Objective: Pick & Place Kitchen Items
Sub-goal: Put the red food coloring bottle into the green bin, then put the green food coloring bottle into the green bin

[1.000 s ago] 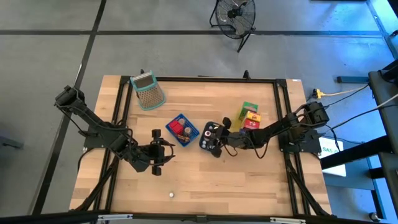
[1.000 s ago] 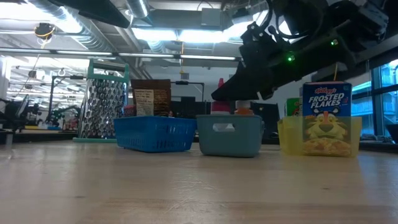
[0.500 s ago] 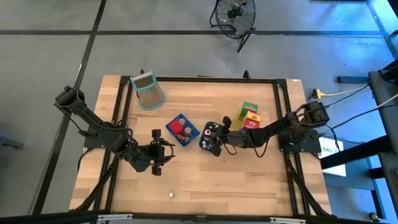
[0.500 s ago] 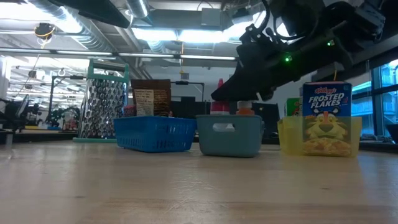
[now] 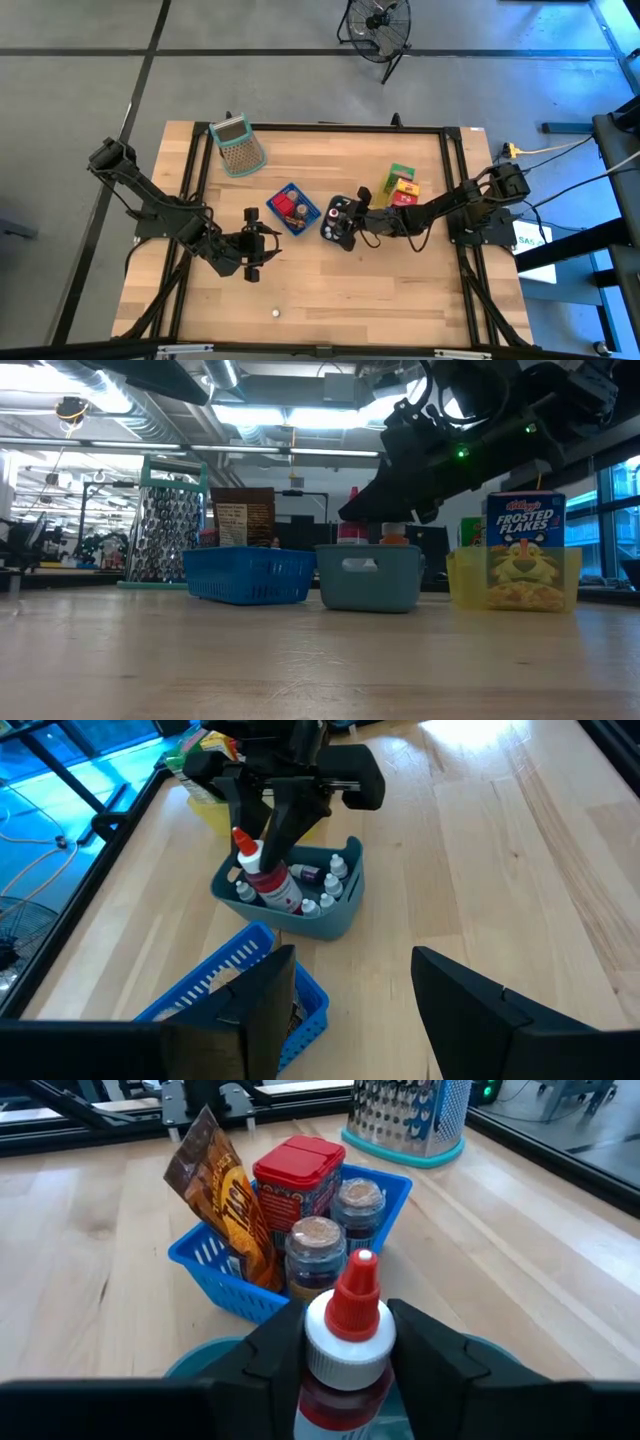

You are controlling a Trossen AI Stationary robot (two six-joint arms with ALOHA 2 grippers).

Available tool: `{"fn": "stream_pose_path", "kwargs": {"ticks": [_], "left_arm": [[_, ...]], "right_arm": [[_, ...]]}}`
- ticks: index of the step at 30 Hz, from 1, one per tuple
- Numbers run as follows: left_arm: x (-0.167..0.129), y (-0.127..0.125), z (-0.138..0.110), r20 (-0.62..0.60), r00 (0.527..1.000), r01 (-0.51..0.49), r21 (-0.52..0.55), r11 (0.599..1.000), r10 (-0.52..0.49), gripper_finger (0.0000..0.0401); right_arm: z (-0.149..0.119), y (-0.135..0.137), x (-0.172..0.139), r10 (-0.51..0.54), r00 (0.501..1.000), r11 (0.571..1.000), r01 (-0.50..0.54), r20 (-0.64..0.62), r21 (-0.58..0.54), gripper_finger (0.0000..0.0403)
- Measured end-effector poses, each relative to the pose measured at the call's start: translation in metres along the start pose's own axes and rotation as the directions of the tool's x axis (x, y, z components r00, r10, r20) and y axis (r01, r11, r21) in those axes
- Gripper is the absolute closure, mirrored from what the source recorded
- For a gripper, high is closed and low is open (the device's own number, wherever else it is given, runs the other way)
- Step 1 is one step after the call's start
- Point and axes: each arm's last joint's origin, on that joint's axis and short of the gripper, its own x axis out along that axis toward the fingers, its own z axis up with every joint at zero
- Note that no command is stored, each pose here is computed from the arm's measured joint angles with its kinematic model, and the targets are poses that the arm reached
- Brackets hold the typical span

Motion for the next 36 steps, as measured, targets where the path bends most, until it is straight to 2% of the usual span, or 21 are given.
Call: {"fn": "stream_pose_path", "kwargs": {"ticks": [24,32,36], "left_arm": [[0.0000,-0.0001,0.0000,0.000,1.000,0.001,0.000,1.000,-0.001,0.0205],[-0.0002,-0.0002,-0.0001,0.000,1.000,0.001,-0.006,1.000,-0.001,0.0205],[-0.0005,-0.0011,-0.0003,-0.005,1.000,0.021,-0.007,1.000,-0.022,0.0205]], "right_arm": [[-0.0021,0.0005,0.0001,0.029,0.999,1.000,-0.029,-0.021,-0.007,0.0215],[-0.0022,0.0050,-0.0031,-0.045,0.998,0.990,0.049,0.037,-0.131,0.0214],[0.0003,0.0063,-0.0057,-0.057,0.997,0.989,0.064,0.053,-0.137,0.0214]]}}
